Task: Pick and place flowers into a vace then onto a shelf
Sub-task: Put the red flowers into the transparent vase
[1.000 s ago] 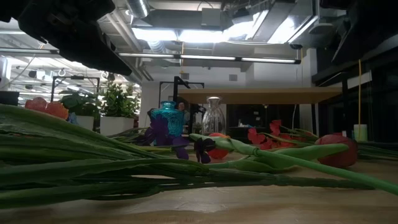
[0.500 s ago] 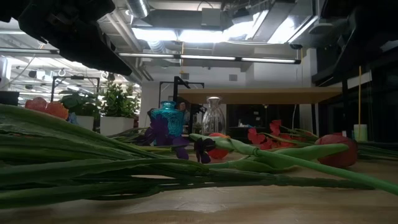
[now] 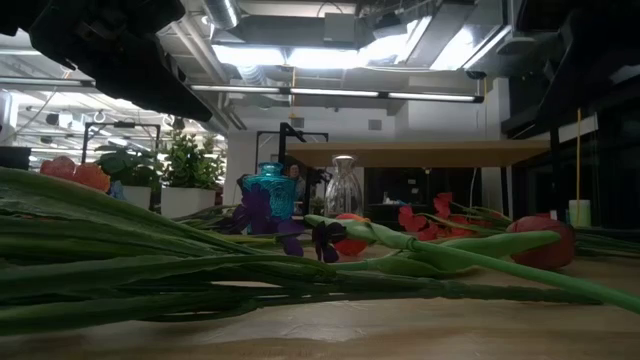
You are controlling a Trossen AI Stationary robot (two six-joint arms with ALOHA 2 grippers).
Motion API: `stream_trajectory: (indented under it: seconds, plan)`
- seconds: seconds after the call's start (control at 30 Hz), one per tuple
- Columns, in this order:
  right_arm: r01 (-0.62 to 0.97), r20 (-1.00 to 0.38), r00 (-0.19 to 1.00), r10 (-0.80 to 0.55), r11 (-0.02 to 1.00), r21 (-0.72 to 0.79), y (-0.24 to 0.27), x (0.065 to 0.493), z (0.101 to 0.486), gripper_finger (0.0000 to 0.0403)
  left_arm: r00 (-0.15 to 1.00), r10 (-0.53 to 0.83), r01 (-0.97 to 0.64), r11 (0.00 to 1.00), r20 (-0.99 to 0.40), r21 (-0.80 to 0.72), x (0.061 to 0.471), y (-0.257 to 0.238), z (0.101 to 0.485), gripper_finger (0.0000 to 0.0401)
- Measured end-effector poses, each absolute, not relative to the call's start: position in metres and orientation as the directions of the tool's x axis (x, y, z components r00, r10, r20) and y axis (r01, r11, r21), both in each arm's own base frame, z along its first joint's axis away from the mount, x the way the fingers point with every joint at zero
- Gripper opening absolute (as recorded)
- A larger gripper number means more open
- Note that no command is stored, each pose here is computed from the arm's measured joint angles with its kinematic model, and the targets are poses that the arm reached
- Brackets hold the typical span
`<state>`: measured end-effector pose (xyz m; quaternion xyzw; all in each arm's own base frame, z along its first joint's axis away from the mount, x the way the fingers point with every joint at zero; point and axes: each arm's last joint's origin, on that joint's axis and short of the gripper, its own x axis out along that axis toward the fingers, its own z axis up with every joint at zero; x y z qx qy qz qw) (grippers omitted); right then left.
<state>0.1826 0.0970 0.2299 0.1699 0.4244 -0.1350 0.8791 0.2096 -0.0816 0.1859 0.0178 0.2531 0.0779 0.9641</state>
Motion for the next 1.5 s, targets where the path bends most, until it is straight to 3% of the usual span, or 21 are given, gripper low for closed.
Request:
stream_trajectory:
  seconds: [0.4, 0.63, 0.87, 1.17, 1.5]
  plan:
    - [0.509, -0.841, 0.518, -0.153, 0.846, 0.160, 0.096, 0.193, 0.211, 0.0155, 0.860, 0.160, -0.142, 0.987, -0.485, 0.074, 0.210, -0.081, 0.186, 0.0004]
    - [0.632, -0.909, 0.359, -0.210, 0.772, 0.071, 0.087, 0.196, 0.194, 0.0155, 0.860, 0.160, -0.143, 0.987, -0.485, 0.071, 0.210, -0.081, 0.186, 0.0004]
    - [0.640, -0.938, 0.273, -0.214, 0.768, 0.011, 0.086, 0.201, 0.179, 0.0155, 0.860, 0.159, -0.143, 0.987, -0.485, 0.071, 0.210, -0.082, 0.186, 0.0004]
    - [0.634, -0.956, 0.219, -0.196, 0.773, -0.013, 0.090, 0.205, 0.167, 0.0155, 0.860, 0.158, -0.142, 0.987, -0.486, 0.071, 0.210, -0.082, 0.186, 0.0004]
    - [0.626, -0.954, 0.243, -0.174, 0.780, 0.017, 0.094, 0.208, 0.165, 0.0155, 0.860, 0.156, -0.139, 0.988, -0.486, 0.071, 0.210, -0.082, 0.186, 0.0004]
